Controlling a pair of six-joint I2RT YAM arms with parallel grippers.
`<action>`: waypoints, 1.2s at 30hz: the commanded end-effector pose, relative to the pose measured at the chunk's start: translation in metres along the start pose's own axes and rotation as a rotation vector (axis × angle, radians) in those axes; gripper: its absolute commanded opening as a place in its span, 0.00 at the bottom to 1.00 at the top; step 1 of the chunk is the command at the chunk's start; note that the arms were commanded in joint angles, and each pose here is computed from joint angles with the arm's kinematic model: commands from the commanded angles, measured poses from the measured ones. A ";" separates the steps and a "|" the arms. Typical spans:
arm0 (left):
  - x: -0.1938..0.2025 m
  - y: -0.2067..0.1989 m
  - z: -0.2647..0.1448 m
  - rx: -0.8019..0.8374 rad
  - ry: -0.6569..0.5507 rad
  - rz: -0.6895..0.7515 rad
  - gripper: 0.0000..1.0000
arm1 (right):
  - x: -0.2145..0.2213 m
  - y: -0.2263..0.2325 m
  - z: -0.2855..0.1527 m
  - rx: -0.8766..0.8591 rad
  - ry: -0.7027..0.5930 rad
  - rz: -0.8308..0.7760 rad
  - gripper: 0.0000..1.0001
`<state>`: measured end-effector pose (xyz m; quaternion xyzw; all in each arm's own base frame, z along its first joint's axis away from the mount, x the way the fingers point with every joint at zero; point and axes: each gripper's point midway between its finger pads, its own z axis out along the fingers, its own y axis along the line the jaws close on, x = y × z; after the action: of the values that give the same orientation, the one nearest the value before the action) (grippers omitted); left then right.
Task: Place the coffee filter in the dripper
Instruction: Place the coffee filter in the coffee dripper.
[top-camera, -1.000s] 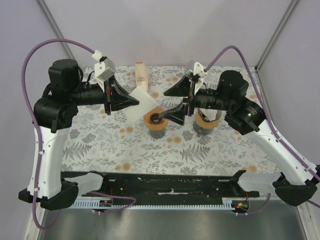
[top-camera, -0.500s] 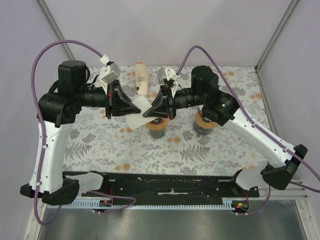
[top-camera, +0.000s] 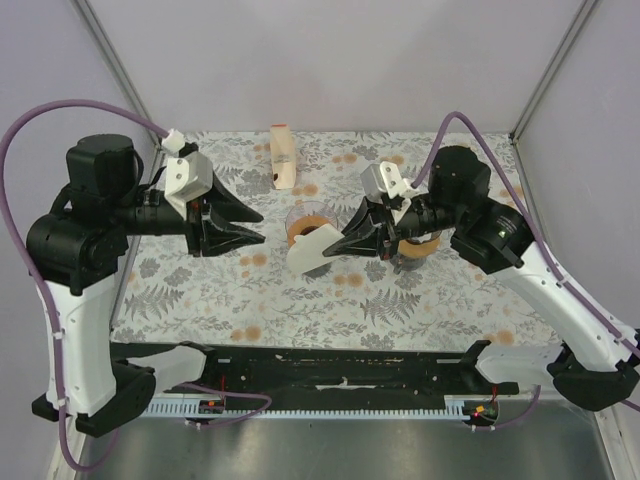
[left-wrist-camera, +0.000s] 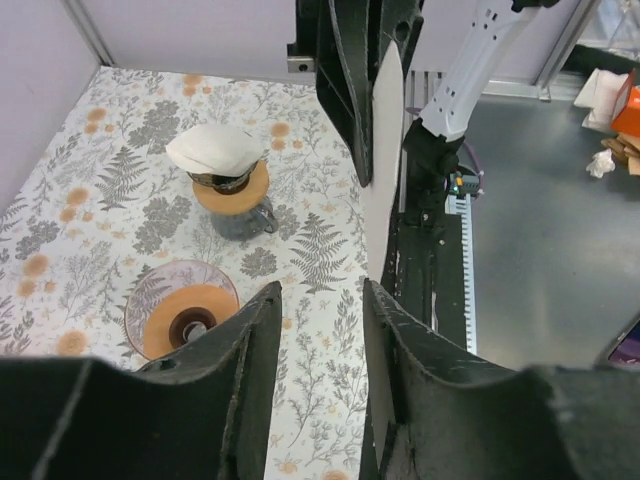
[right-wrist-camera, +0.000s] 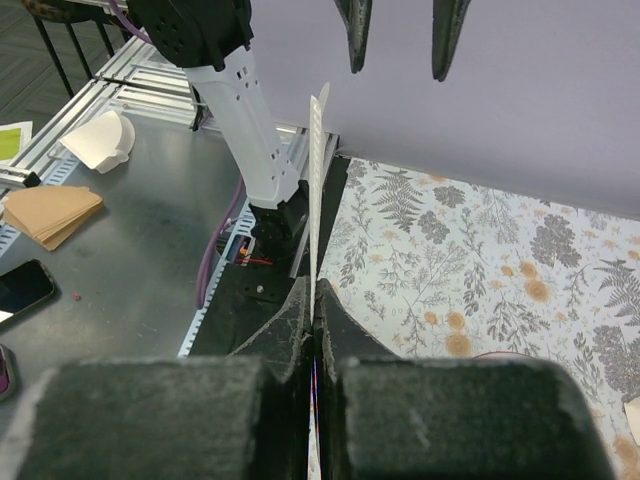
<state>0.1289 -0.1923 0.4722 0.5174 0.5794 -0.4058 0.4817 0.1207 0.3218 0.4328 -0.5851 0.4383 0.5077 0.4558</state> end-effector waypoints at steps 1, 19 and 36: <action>0.015 -0.007 0.002 0.047 0.018 0.012 0.43 | 0.001 0.005 0.000 -0.033 0.005 -0.009 0.00; -0.008 -0.030 0.014 0.169 -0.102 -0.140 0.48 | 0.004 0.000 0.015 -0.049 0.020 0.025 0.00; -0.001 -0.020 0.021 0.121 -0.091 -0.209 0.13 | 0.004 -0.007 0.021 -0.037 0.027 0.028 0.00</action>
<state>0.1150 -0.2148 0.4605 0.4696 0.5867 -0.5046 0.4251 0.1253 0.3438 0.4085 -0.5936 0.4602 0.5162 0.4116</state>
